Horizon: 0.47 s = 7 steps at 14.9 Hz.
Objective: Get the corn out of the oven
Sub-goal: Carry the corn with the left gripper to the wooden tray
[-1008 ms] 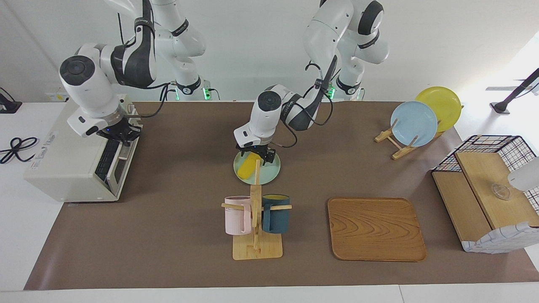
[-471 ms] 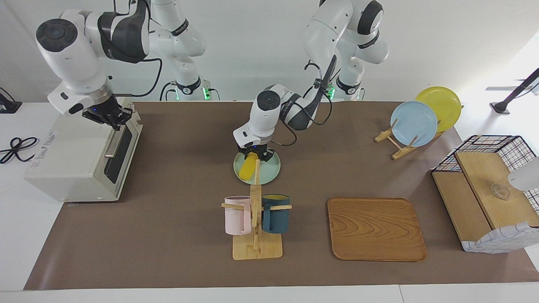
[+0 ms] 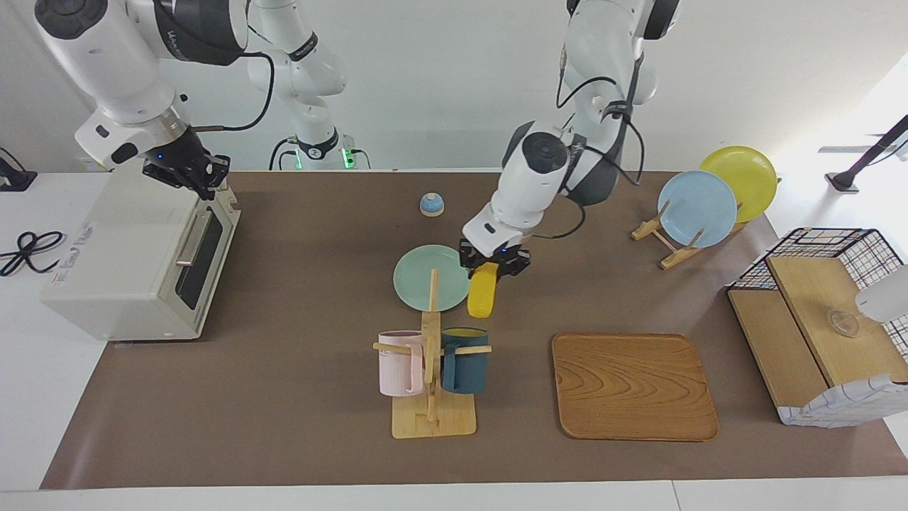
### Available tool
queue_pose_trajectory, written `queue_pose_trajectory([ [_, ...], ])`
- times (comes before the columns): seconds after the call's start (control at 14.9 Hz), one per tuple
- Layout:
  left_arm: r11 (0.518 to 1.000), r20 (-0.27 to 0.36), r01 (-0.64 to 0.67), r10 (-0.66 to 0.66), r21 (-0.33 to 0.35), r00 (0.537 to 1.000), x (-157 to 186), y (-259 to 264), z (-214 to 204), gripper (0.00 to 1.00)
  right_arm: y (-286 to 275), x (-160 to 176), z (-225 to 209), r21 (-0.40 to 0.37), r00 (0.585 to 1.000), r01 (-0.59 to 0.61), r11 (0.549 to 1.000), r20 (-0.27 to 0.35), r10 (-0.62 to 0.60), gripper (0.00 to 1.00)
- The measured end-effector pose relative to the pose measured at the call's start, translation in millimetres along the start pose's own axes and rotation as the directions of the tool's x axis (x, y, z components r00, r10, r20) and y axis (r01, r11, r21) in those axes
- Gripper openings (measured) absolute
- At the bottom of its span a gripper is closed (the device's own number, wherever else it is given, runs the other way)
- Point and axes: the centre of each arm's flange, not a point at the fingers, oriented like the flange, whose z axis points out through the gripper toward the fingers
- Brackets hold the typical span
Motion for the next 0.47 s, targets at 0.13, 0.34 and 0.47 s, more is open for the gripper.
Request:
queue_pose_trajectory([
  [0.13,0.999,-0.014,0.040,-0.039,0.007,0.999,23.5,-62.0,-7.1,0.53,-13.6,0.8,-3.2,-0.003,1.000,0.023,1.000,-0.004,-0.023,0.27],
  [0.34,0.996,-0.018,0.086,-0.086,0.018,0.996,55.8,-160.1,-2.1,0.53,-24.1,0.9,-4.5,-0.006,0.999,0.042,0.999,-0.001,-0.042,0.60],
  [0.47,0.993,-0.025,0.116,-0.116,0.018,0.993,80.7,-194.9,11.6,0.53,-25.8,-1.1,-3.7,-0.005,0.999,0.045,0.999,0.015,-0.045,0.80],
])
